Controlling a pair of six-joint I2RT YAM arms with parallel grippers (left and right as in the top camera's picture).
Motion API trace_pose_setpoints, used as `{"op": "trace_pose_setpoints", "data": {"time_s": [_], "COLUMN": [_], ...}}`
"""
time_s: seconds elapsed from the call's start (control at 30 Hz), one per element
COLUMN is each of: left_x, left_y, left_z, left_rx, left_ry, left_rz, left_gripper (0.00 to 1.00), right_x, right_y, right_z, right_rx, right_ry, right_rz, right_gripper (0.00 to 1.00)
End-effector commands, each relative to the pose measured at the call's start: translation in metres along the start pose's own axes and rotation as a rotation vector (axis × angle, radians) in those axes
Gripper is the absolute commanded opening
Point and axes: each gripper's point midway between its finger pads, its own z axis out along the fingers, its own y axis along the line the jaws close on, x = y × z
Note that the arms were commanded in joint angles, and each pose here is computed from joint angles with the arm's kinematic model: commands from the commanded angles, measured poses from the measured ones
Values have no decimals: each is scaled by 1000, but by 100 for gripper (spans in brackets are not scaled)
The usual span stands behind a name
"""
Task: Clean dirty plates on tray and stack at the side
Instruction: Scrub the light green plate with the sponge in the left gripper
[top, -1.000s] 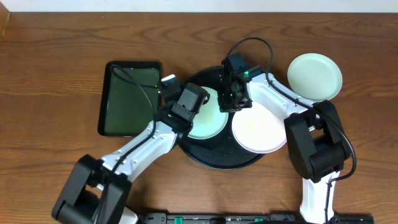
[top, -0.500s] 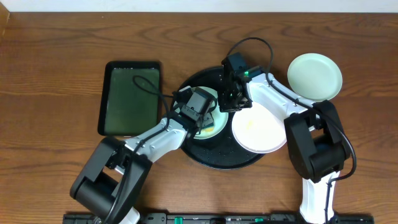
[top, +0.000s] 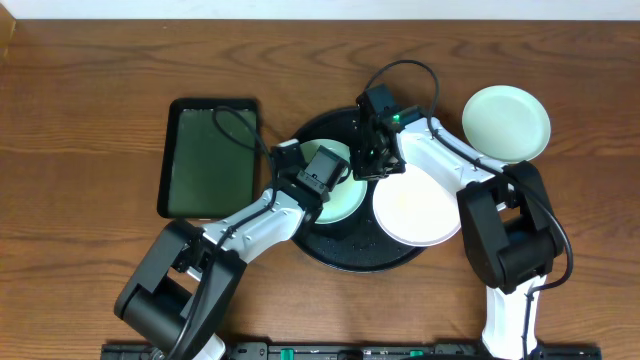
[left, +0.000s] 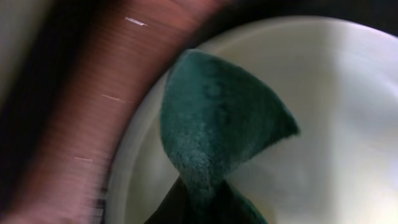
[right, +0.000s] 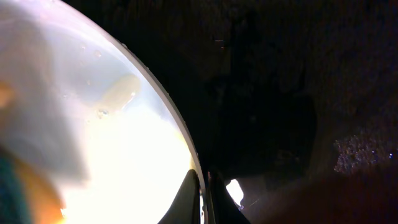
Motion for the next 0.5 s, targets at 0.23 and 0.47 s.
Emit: {"op": "trace_pose_setpoints", "data": {"time_s": [0.23,0.47], "left_x": [-52,-80], "left_y": [48,36], "left_z": [-25,-73], "left_rx": [-208,-24], "left_ry": [-257,-290], "left_rz": [44,-69], "left_gripper": [7,8], "right_x": [0,-16], "right_y": [-17,-6], "right_z": [6,-19], "right_rx": [94,71], "right_ry": [-7,-78], "right_rz": [3,-79], "right_gripper": [1,1]}}
